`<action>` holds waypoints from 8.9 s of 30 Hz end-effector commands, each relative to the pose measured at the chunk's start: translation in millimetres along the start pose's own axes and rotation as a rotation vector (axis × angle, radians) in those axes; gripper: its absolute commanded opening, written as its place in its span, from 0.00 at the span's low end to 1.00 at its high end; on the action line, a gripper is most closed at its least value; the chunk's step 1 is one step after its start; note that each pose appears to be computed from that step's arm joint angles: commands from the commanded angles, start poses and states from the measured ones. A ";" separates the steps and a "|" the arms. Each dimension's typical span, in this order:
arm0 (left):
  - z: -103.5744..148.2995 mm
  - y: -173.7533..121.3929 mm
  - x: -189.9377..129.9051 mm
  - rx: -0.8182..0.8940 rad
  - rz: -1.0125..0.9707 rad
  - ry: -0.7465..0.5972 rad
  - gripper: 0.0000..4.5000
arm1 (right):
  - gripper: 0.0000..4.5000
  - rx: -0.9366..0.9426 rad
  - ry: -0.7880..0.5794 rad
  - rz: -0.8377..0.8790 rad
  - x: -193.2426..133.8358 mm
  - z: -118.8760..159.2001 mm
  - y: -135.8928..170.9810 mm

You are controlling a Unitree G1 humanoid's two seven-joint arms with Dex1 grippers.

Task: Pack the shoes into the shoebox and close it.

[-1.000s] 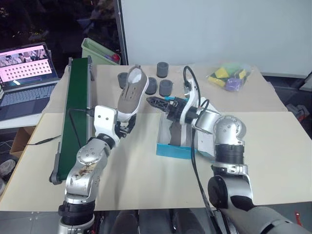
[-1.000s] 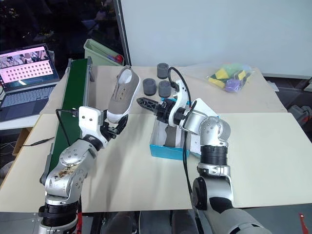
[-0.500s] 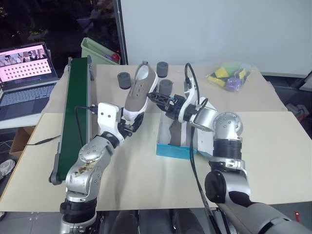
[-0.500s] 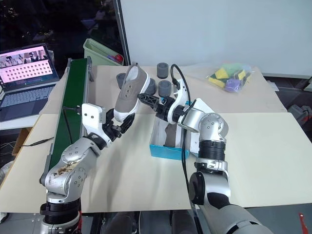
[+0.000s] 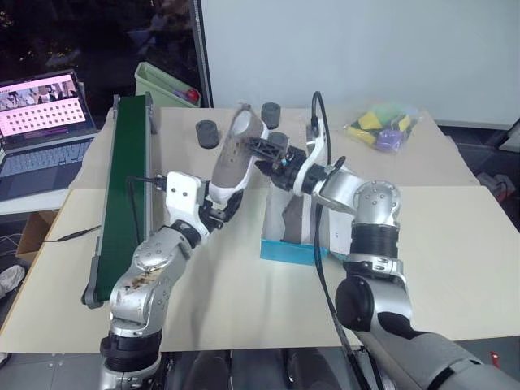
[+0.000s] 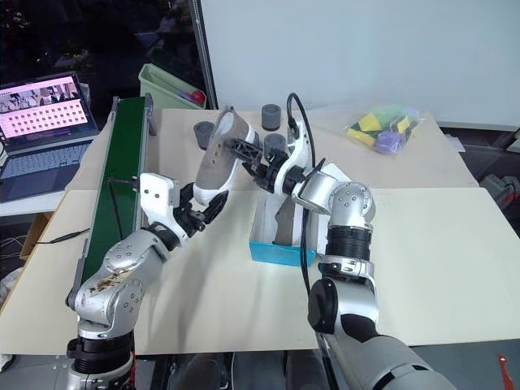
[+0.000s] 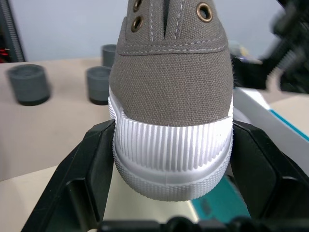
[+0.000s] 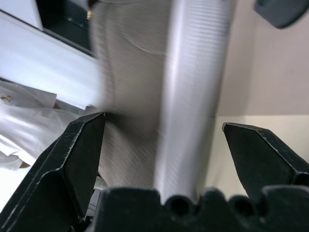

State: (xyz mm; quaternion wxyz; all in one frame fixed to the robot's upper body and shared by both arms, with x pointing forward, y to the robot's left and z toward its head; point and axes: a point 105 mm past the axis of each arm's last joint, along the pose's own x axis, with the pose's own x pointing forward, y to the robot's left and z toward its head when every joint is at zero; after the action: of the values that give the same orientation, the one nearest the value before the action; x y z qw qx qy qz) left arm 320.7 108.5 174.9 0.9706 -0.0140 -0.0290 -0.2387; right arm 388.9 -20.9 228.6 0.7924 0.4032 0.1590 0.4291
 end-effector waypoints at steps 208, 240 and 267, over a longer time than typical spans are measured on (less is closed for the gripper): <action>-1.7 -38.9 -16.2 0.300 -0.646 0.085 1.00 | 0.00 -0.294 -0.311 -1.129 -274.3 -61.5 -170.7; -0.1 -35.7 -22.4 0.273 -0.658 0.094 1.00 | 0.00 -0.467 -0.351 0.006 -162.1 -28.0 25.5; -2.7 -41.5 -22.7 0.272 -0.651 0.100 1.00 | 0.00 -0.696 0.031 -0.424 -67.9 6.7 -77.5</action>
State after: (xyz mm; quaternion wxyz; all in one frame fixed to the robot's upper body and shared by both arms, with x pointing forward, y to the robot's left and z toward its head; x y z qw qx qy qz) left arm 284.8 85.7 160.2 0.8390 0.1338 0.0047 -0.5274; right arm 396.1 -105.2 195.0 0.9548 0.0681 0.0393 0.2865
